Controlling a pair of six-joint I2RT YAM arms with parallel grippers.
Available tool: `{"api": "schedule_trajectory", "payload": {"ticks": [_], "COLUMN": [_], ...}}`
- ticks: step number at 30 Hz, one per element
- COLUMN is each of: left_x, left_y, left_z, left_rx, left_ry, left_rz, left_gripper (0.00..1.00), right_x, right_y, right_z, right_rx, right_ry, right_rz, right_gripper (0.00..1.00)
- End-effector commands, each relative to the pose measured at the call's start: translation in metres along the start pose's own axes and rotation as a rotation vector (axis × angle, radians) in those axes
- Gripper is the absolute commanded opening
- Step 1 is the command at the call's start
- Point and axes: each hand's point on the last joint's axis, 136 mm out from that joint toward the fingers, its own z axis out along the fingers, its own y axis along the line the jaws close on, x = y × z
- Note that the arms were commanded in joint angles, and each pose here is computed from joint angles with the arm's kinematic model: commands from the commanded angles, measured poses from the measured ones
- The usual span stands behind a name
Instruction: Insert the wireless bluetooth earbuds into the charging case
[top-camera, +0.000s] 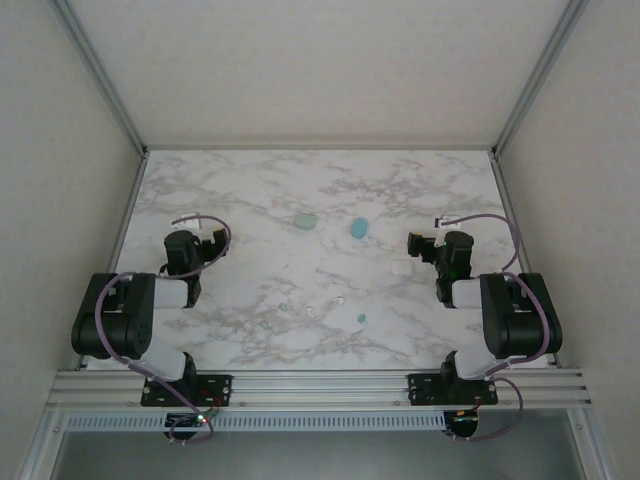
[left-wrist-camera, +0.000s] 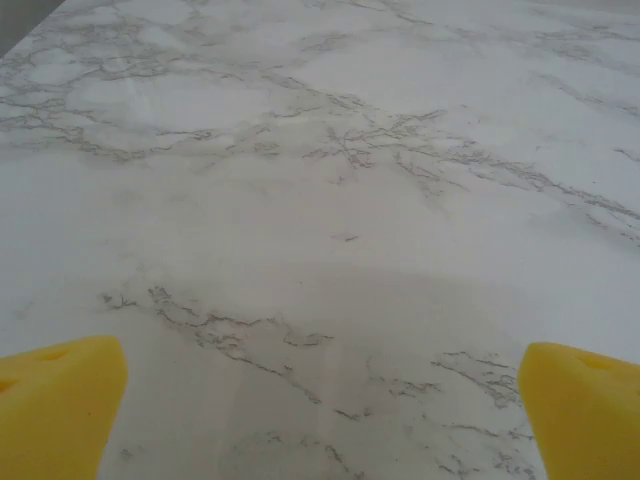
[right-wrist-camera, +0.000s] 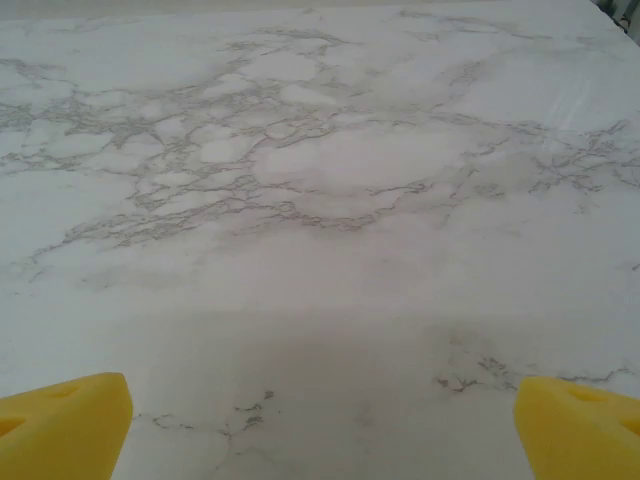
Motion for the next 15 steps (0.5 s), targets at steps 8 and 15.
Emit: {"api": "schedule_trajectory", "payload": {"ticks": [8,15], "left_x": [-0.0173,-0.0170], "left_y": [-0.0011,-0.0007], "left_z": [0.0012,0.0015], "left_rx": [-0.009,-0.004], "left_ry": [-0.051,-0.049], "left_rz": [-0.007,-0.012], "left_gripper": [1.00,1.00], "right_x": [-0.0113,-0.0121], "right_y": [0.0010,0.0010], "right_z": [0.0025,0.0026], "right_rx": [0.004,0.005], "right_ry": [-0.029,-0.031], "right_rz": [0.003,0.001], "right_gripper": [0.99,0.99]}}
